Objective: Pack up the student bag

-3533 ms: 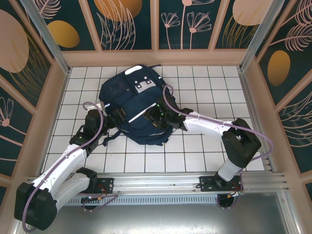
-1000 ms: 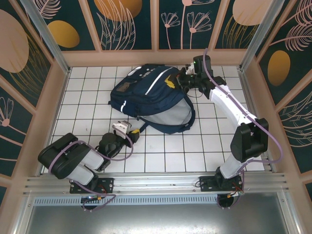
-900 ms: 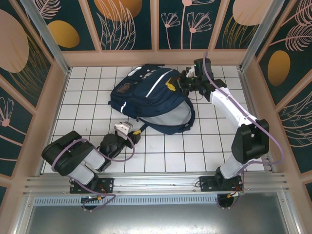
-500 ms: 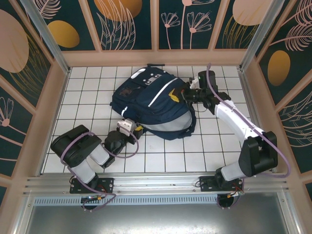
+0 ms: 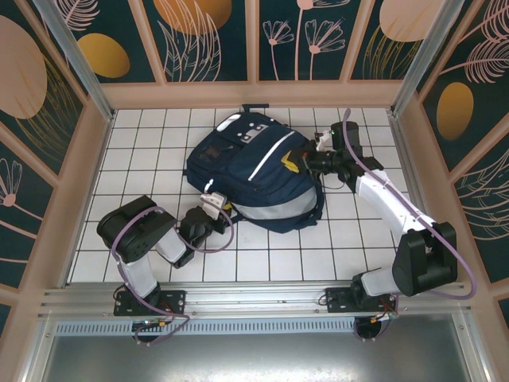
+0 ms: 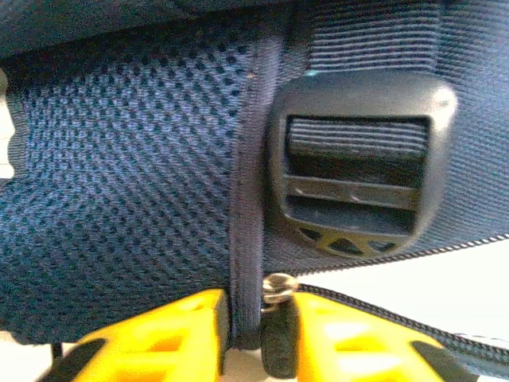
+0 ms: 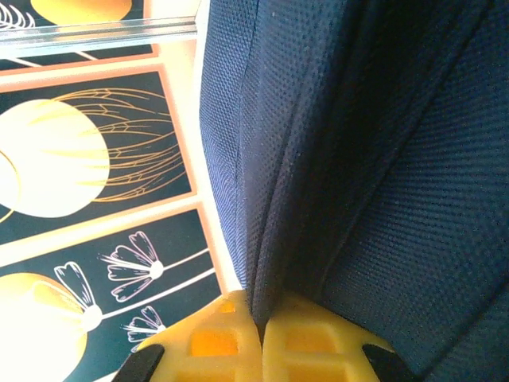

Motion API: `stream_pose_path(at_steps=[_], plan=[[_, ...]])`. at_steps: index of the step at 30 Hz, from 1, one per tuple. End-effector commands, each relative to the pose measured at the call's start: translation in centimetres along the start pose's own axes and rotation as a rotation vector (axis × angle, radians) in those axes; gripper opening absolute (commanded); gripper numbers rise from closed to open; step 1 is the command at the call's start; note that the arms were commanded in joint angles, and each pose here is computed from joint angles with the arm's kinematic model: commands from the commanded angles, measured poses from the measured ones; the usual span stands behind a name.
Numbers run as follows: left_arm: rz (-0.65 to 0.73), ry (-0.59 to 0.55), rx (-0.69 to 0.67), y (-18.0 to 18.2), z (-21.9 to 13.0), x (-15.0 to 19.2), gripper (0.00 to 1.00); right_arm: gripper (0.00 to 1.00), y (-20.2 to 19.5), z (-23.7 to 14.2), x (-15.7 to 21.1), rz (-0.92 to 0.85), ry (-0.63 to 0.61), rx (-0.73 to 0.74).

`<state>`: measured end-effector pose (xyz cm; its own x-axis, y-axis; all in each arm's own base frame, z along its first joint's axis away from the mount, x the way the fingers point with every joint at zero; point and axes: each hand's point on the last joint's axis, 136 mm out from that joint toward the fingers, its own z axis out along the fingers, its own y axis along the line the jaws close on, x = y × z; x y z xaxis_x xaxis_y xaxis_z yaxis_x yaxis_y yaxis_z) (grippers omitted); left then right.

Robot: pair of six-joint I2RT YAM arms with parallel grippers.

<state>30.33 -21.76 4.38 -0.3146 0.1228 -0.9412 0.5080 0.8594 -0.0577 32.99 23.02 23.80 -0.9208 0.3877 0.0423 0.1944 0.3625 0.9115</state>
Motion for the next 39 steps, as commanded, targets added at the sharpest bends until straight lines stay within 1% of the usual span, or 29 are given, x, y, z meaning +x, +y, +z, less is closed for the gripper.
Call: stream_pose_path(at_steps=[1, 3, 4, 9, 10, 11, 17, 27, 30, 35, 39], plan=[[0.004, 0.059, 0.028, -0.6, 0.7, 1.1, 0.12, 0.0, 2.9, -1.5, 1.3, -0.096, 0.027, -0.101], [-0.008, 0.06, 0.043, -0.9, 0.7, 0.8, 0.02, 0.0, 2.4, -1.4, 1.1, -0.091, 0.015, -0.09], [-0.013, 0.06, 0.048, -1.0, 0.5, 0.7, 0.0, 0.0, 2.1, -1.3, 1.0, -0.085, 0.009, -0.084], [-0.051, 0.056, 0.071, -1.3, -0.5, 0.4, 0.0, 0.0, 1.0, -0.9, 0.9, -0.068, -0.012, -0.063], [-0.057, 0.068, 0.074, -1.3, -0.7, 0.8, 0.0, 0.0, 0.7, -0.8, 0.9, -0.063, -0.016, -0.058], [-0.068, 0.05, 0.078, -1.4, -1.1, 0.2, 0.0, 0.0, 0.4, -0.6, 1.0, -0.06, -0.017, -0.054], [-0.111, 0.056, 0.108, -1.8, -2.4, 0.5, 0.0, 0.0, -0.3, 0.4, 1.7, -0.057, -0.022, -0.034], [-0.123, 0.083, 0.171, -3.4, -3.1, 1.6, 0.0, 0.0, -0.4, 3.5, 3.8, -0.07, 0.008, -0.018], [-0.13, 0.08, 0.197, -4.0, -3.2, 1.4, 0.0, 0.0, -0.7, 4.2, 4.1, -0.068, 0.011, -0.011], [-0.152, 0.073, 0.253, -5.1, -3.7, 0.8, 0.0, 0.0, -1.3, 4.9, 4.0, -0.048, 0.005, 0.0], [-0.164, 0.084, 0.285, -5.8, -4.2, 0.7, 0.0, 0.0, -1.7, 4.9, 3.3, -0.036, -0.029, 0.012]])
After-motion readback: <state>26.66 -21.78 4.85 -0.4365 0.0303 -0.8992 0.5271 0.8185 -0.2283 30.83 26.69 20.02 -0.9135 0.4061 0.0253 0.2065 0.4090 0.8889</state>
